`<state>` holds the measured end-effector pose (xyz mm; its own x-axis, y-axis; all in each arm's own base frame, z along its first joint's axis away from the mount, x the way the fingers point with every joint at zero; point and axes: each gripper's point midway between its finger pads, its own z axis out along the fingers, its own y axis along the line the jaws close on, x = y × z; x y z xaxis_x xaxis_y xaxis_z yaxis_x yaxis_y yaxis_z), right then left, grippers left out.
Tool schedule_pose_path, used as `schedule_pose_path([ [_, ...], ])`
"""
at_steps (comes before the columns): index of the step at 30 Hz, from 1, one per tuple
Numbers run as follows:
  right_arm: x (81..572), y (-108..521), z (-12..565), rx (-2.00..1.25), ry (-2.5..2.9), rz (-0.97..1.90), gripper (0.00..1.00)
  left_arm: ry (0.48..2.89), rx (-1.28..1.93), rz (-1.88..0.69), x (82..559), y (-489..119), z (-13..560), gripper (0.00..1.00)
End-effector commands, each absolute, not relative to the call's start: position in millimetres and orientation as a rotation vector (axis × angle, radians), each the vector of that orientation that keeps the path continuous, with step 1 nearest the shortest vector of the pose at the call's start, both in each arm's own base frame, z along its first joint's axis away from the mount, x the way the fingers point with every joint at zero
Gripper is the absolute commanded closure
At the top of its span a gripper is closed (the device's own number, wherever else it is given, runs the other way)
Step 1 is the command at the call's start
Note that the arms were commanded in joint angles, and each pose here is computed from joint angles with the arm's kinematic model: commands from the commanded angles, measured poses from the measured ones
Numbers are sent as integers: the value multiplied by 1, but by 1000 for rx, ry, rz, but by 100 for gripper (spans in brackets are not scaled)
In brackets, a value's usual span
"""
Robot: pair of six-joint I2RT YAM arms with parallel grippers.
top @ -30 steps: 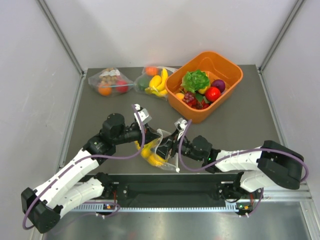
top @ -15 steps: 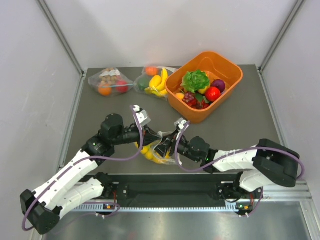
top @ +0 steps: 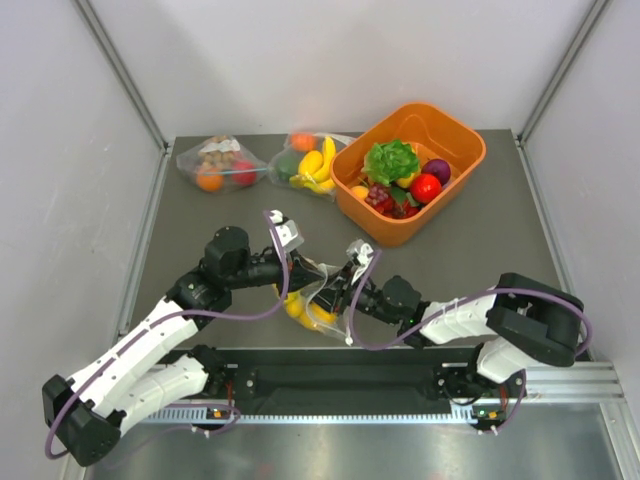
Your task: Open the zip-top bag and remove the fake food
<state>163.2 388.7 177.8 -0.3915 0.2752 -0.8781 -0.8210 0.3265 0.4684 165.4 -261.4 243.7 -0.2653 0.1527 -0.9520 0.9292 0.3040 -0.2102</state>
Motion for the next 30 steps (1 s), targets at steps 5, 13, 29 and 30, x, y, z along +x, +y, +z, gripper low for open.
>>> schedule_pose_path([
  [5,151,372,213,-458,1398,1372,100,1591,946,-963,181,-257,266,100],
  [13,147,340,228,-392,1390,1352,100,1608,932,-917,188,-253,263,100],
  [29,169,330,207,-389,1575,1129,100,1595,904,-942,186,-254,266,32],
  [30,171,332,204,-391,1585,1119,100,1603,903,-952,186,-255,265,32],
])
